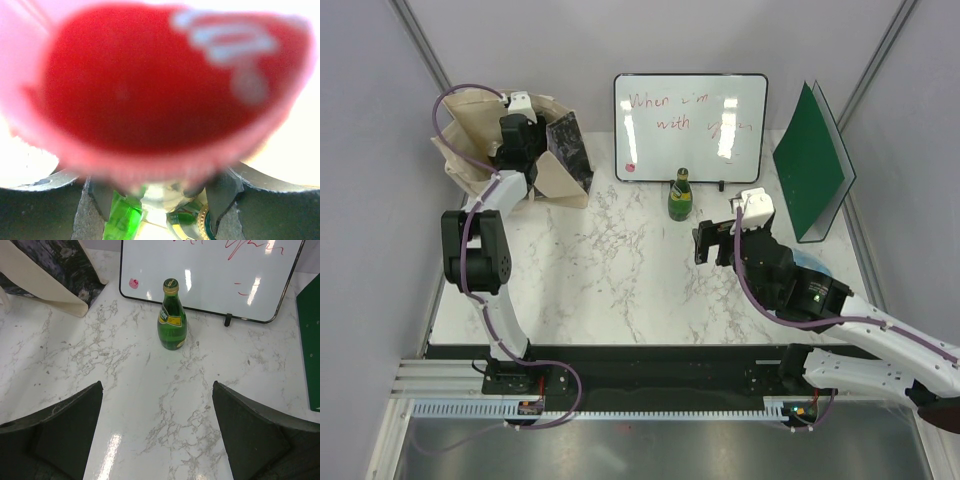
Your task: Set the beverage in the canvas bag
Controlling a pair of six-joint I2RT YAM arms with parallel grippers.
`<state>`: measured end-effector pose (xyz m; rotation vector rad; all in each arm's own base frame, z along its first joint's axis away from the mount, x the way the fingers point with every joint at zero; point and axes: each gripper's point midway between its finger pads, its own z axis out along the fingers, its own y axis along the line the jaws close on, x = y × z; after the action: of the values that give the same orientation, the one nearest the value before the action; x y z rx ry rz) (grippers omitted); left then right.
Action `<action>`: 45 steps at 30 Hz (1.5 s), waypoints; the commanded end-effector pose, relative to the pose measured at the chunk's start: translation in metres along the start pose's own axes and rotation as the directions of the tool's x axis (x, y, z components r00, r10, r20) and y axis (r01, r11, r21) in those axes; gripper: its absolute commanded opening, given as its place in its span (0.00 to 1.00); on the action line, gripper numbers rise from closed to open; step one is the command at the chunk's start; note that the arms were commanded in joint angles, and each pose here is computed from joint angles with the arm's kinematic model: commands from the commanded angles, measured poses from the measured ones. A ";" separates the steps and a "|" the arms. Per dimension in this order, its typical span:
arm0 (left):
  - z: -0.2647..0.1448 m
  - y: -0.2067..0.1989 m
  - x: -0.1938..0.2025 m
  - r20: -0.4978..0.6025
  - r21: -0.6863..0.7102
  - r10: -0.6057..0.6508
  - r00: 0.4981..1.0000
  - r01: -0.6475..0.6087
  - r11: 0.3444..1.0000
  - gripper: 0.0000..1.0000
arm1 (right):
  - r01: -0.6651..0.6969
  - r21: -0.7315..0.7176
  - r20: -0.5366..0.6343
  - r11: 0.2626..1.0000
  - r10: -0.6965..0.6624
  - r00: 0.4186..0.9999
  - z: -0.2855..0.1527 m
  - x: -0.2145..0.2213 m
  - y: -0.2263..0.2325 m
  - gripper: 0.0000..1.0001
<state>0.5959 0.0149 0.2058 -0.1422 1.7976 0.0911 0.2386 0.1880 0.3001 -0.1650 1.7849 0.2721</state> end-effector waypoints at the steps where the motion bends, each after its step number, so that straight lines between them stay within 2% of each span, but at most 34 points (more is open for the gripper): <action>1: -0.030 -0.003 -0.073 0.158 0.012 -0.034 0.987 0.033 0.999 0.60 | -0.030 0.000 0.043 1.000 0.030 0.999 -0.004 -0.013 -0.003 0.98; 3: -0.039 -0.004 -0.086 0.183 0.017 -0.040 0.982 0.037 0.999 0.65 | -0.033 0.000 0.046 0.999 0.032 0.998 -0.004 -0.014 -0.004 0.98; 7: -0.049 -0.007 -0.104 0.205 0.026 -0.045 0.978 0.041 0.999 0.68 | -0.042 -0.010 0.048 0.999 0.042 0.998 -0.007 -0.016 -0.003 0.98; 22: -0.052 -0.009 -0.111 0.197 0.031 -0.030 0.980 0.024 0.999 0.75 | -0.048 -0.006 0.044 0.999 0.048 0.998 -0.007 -0.016 -0.004 0.98; 25: -0.053 -0.008 -0.112 0.199 0.028 -0.026 0.980 0.021 0.999 0.83 | -0.047 -0.009 0.042 0.999 0.047 0.998 -0.007 -0.016 -0.003 0.98; 32: -0.058 -0.007 -0.118 0.207 0.021 -0.021 0.978 0.017 1.000 0.83 | -0.053 -0.010 0.048 0.999 0.053 0.997 -0.009 -0.017 -0.006 0.98; 45: -0.092 -0.009 -0.137 0.203 0.002 -0.025 0.979 0.026 1.000 0.84 | -0.095 -0.051 0.049 0.994 0.097 0.994 -0.017 -0.028 0.000 0.98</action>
<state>0.5558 -0.0043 0.3121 -0.1295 1.6767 0.0706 0.2332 0.1842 0.3092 -0.1490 1.7672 0.3188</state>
